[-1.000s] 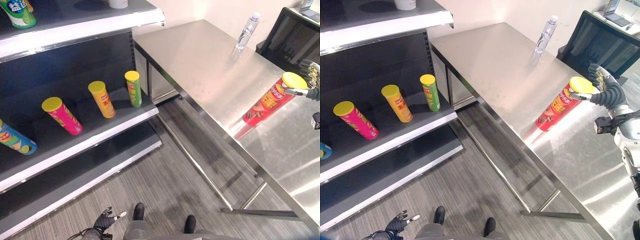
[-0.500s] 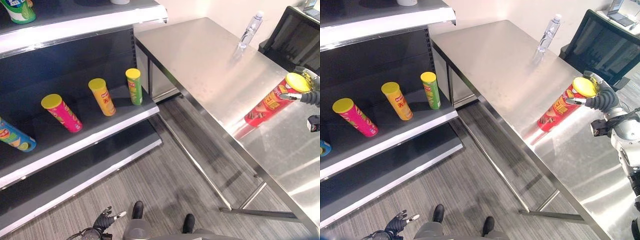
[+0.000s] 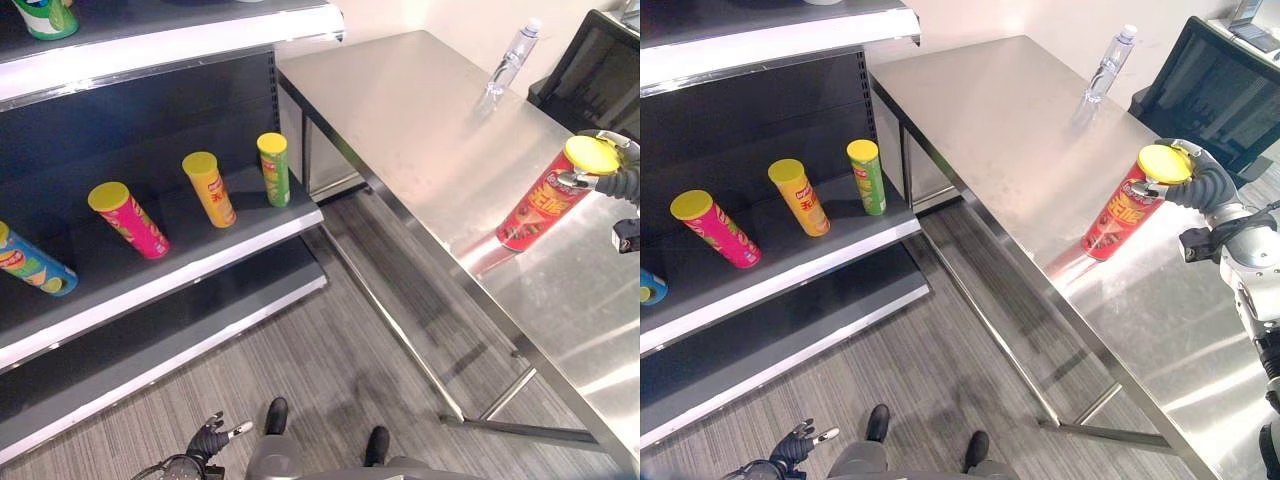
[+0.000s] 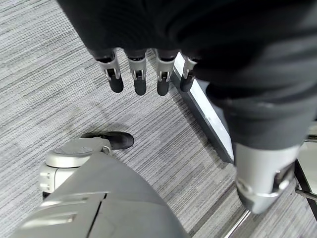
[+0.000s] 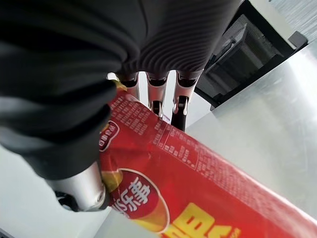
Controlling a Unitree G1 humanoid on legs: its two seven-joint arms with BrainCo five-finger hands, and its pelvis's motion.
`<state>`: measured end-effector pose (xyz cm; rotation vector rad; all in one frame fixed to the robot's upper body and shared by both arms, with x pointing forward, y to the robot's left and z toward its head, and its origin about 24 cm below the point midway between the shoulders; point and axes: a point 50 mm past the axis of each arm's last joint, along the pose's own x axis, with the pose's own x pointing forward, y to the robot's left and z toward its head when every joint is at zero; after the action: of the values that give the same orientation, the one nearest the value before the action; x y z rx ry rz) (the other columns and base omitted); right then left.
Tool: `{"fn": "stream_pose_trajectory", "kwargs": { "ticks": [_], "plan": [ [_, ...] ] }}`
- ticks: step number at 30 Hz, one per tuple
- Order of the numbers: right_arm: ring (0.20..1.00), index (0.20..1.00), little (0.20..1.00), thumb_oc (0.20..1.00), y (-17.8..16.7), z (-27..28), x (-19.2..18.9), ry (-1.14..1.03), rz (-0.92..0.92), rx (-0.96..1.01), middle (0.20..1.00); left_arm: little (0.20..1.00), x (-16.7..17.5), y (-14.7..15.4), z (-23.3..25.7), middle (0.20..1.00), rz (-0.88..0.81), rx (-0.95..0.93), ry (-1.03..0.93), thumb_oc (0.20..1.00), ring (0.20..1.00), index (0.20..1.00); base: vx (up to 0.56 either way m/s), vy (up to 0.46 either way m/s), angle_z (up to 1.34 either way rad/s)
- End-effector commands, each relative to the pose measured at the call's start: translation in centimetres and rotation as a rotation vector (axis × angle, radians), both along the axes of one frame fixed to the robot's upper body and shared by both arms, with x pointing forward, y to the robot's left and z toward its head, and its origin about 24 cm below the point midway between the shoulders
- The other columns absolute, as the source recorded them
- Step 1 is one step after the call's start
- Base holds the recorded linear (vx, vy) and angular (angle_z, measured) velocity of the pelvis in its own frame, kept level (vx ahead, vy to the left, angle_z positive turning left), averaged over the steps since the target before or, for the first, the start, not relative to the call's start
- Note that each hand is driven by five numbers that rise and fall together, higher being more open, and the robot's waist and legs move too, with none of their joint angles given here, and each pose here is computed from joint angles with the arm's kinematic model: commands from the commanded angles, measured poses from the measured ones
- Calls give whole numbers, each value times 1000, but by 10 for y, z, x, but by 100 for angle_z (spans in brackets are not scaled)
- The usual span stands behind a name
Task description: Put the goods on the table back onto the shelves and tidy them up.
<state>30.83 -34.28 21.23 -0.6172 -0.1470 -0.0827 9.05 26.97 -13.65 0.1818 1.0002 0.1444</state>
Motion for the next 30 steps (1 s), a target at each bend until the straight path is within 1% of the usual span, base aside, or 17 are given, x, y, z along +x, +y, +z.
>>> {"fn": "stream_pose_trajectory", "kwargs": {
  "ticks": [1, 5, 9, 19, 23, 26, 30],
  "plan": [
    [200, 200, 200, 200, 1, 26, 2, -68, 2, -57, 200, 1000, 18, 7, 7, 1000, -21, 21, -48, 1000, 1000, 1000, 0, 0, 0],
    [200, 200, 200, 200, -1, 26, -1, -99, -15, -28, 200, 1000, 18, 9, 8, 1000, -1, 20, -53, 1000, 1000, 1000, 0, 0, 0],
    [200, 200, 200, 200, 6, 26, -7, -189, 7, 63, 200, 1000, 22, 11, 10, 1000, 25, 25, -75, 1000, 1000, 1000, -10, -21, 1],
    [200, 200, 200, 200, 46, 54, -27, -526, 196, 243, 200, 1000, 17, 12, 10, 1000, 78, 11, -87, 1000, 1000, 1000, -62, -94, 18],
    [200, 200, 200, 200, 65, 70, -37, -641, 287, 245, 200, 1000, 15, 9, 8, 1000, 89, 2, -80, 1000, 1000, 1000, -189, -100, 46],
    [200, 200, 200, 200, 70, 71, -39, -647, 307, 233, 200, 1000, 16, 8, 8, 1000, 96, -1, -83, 1000, 1000, 1000, -216, 59, 68],
    [200, 200, 200, 200, 82, 71, -40, -613, 351, 157, 200, 1000, 15, 10, 8, 1000, 120, 4, -93, 1000, 1000, 1000, -138, 160, 43]
  ]
}}
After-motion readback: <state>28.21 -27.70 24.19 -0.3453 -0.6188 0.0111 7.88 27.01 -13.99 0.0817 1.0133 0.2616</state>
